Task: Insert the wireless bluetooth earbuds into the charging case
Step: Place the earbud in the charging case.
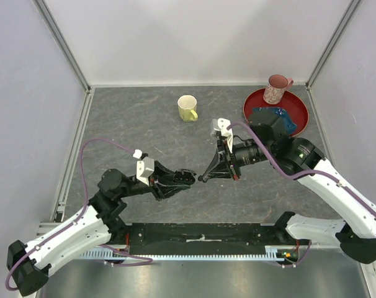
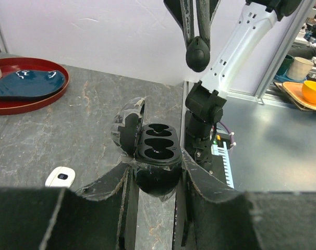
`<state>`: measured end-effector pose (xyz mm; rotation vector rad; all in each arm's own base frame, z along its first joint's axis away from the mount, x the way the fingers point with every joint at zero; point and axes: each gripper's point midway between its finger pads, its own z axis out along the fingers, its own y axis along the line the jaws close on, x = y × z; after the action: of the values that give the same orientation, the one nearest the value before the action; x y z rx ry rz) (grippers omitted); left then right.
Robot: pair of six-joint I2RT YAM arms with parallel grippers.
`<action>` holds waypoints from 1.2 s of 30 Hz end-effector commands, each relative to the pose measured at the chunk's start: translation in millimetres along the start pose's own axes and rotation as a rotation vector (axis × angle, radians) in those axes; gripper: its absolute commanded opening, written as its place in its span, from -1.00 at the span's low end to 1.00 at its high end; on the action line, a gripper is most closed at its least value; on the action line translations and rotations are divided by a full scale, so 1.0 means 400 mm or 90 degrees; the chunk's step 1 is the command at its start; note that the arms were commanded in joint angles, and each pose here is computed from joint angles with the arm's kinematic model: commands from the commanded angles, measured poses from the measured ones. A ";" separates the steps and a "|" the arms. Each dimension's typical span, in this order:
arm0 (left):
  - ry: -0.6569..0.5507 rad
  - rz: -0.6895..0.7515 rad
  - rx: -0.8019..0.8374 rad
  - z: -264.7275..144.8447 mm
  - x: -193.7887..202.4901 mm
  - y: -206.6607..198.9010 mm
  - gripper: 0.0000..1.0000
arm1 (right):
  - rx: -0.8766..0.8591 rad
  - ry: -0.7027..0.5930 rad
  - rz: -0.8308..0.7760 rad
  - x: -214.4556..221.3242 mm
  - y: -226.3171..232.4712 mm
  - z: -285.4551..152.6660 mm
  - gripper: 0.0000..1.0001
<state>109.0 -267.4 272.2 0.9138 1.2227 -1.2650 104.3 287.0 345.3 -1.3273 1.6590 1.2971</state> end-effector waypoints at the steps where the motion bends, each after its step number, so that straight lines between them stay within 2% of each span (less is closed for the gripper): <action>1: -0.053 0.019 0.053 0.018 -0.082 -0.039 -0.95 | 0.000 -0.013 -0.041 -0.028 0.007 0.007 -1.00; 36: -0.043 -0.001 0.123 0.031 -0.085 -0.077 -0.95 | -0.014 0.044 -0.058 0.003 -0.018 0.081 -1.00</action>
<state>94.0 -278.8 281.0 0.9949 1.1729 -1.3867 107.2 312.7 316.3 -1.4397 1.6987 1.2423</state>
